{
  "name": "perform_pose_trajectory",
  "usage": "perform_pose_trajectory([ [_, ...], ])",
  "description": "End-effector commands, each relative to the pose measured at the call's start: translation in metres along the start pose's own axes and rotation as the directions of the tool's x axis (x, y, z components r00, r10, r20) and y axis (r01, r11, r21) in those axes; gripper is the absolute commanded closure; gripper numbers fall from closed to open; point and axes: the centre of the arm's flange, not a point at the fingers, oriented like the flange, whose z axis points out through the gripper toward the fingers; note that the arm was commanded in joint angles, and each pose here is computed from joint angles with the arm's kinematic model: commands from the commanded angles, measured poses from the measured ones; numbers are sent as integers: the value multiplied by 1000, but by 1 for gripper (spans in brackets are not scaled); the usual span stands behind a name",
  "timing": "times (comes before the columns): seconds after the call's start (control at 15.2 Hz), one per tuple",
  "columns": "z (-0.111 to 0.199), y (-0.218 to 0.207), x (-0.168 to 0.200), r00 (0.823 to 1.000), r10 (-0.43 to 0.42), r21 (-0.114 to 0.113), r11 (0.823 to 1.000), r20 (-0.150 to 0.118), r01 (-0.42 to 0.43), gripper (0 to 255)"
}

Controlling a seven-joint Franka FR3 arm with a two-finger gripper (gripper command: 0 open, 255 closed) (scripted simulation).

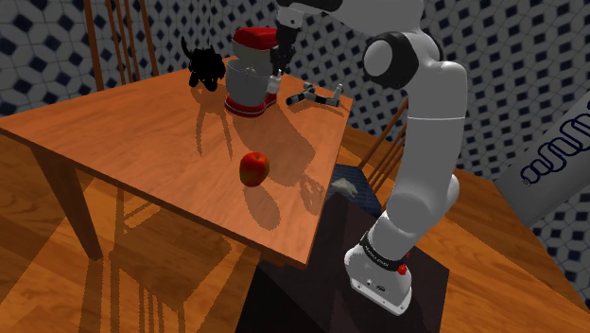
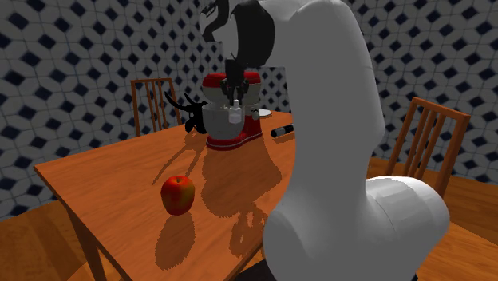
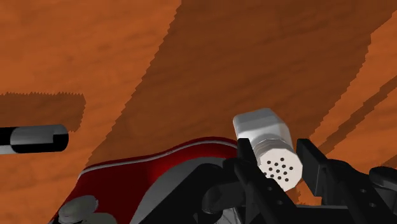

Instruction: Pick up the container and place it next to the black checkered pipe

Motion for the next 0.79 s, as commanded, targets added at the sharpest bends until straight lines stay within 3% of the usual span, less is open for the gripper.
perform_pose_trajectory([
  [0.0, 1, 23, -9, 1000, 0, 0, 1000, 0, 0, 255],
  [0.73, 17, 159, -57, 1000, 0, 0, 1000, 0, 0, 255],
])
